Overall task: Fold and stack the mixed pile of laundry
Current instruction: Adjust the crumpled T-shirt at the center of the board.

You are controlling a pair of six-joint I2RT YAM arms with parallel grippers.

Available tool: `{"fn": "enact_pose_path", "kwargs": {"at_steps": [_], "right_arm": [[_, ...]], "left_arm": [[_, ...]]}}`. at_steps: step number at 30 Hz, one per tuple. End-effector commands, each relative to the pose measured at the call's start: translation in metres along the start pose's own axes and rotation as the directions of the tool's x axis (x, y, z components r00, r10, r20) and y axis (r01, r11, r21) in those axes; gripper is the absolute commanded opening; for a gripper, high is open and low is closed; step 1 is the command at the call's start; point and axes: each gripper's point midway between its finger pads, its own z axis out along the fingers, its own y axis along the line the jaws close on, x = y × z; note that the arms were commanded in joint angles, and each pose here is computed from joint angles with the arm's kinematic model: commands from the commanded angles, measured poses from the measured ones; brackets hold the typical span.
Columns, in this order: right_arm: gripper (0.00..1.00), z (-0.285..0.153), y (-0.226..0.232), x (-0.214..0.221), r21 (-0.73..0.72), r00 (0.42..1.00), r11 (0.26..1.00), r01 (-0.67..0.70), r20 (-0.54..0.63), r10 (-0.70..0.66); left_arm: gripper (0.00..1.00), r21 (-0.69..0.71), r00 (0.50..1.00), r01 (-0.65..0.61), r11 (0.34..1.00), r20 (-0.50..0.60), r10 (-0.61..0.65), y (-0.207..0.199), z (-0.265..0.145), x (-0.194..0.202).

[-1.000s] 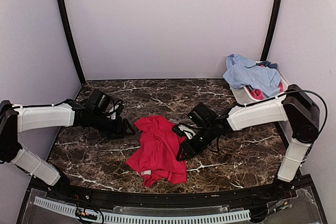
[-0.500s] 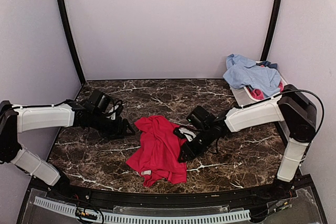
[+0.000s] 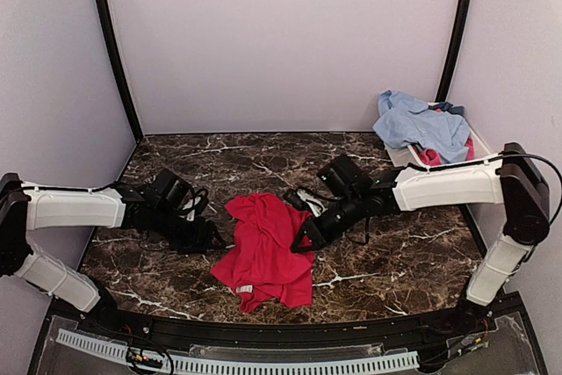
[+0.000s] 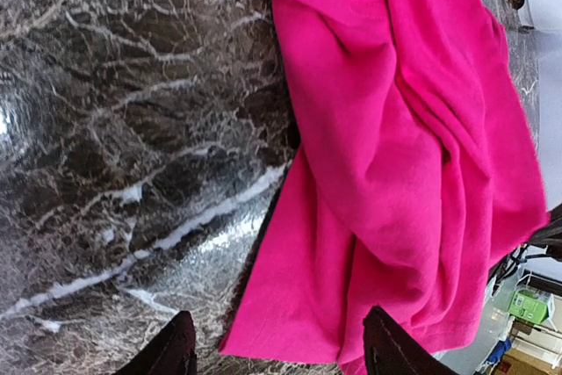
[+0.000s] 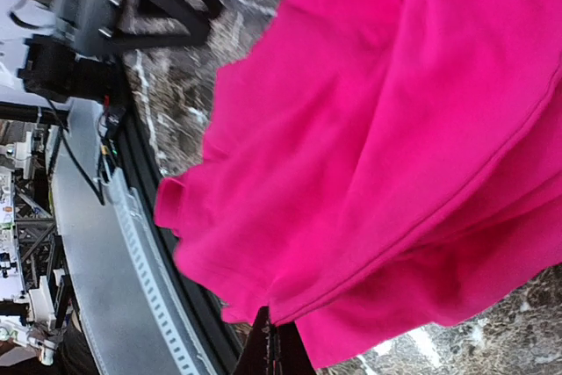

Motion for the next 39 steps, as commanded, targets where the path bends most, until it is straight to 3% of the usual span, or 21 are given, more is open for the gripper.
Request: {"fn": "enact_pose_path", "kwargs": {"at_steps": [1, 8, 16, 18, 21, 23, 24, 29, 32, 37, 39], "right_arm": [[0.0, -0.054, 0.042, -0.052, -0.049, 0.977, 0.994, 0.098, 0.195, -0.087], [0.0, -0.134, 0.052, -0.087, 0.011, 0.908, 0.993, 0.12, 0.404, -0.114], [0.0, -0.208, 0.043, -0.092, 0.114, 0.832, 0.989, 0.094, 0.537, -0.141], [0.0, -0.22, 0.039, -0.092, 0.13, 0.818, 0.988, 0.081, 0.558, -0.141], [0.0, -0.235, 0.035, -0.09, 0.163, 0.805, 0.984, 0.066, 0.574, -0.149], [0.0, -0.245, 0.03, -0.086, 0.192, 0.796, 0.98, 0.046, 0.585, -0.152], [0.0, -0.252, 0.028, -0.085, 0.206, 0.789, 0.978, 0.033, 0.595, -0.152], [0.0, -0.282, 0.018, -0.072, 0.265, 0.752, 0.964, -0.03, 0.641, -0.153], [0.0, -0.296, 0.014, -0.064, 0.295, 0.738, 0.954, -0.061, 0.656, -0.156], [0.0, -0.299, 0.005, -0.059, 0.326, 0.742, 0.942, -0.085, 0.651, -0.158], [0.0, -0.288, 0.0, -0.055, 0.31, 0.763, 0.947, -0.084, 0.632, -0.139]], "left_arm": [[0.63, 0.0, 1.0, 0.016, 1.0, -0.015, -0.016, 0.001, 0.0, 0.018], [0.6, -0.054, 0.997, 0.056, 0.997, -0.046, -0.059, 0.011, 0.019, 0.032], [0.52, -0.115, 0.993, 0.048, 0.992, -0.106, -0.06, 0.011, 0.053, 0.04], [0.42, -0.135, 0.99, 0.047, 0.99, -0.124, -0.064, 0.013, 0.061, 0.042], [0.15, -0.19, 0.992, 0.031, 0.981, -0.113, -0.053, 0.021, 0.062, 0.037], [0.02, -0.254, 0.997, 0.026, 0.967, -0.068, -0.045, 0.032, 0.053, 0.023], [0.01, -0.278, 0.997, 0.032, 0.96, -0.057, -0.049, 0.035, 0.046, 0.017], [0.0, -0.291, 0.968, 0.198, 0.936, 0.207, -0.14, 0.07, -0.022, -0.061], [0.0, -0.318, 0.94, 0.227, 0.921, 0.319, -0.121, 0.073, -0.059, -0.096], [0.0, -0.339, 0.949, 0.188, 0.922, 0.306, -0.082, 0.075, -0.069, -0.116], [0.13, -0.35, 0.953, 0.187, 0.918, 0.291, -0.083, 0.079, -0.069, -0.116]]}}
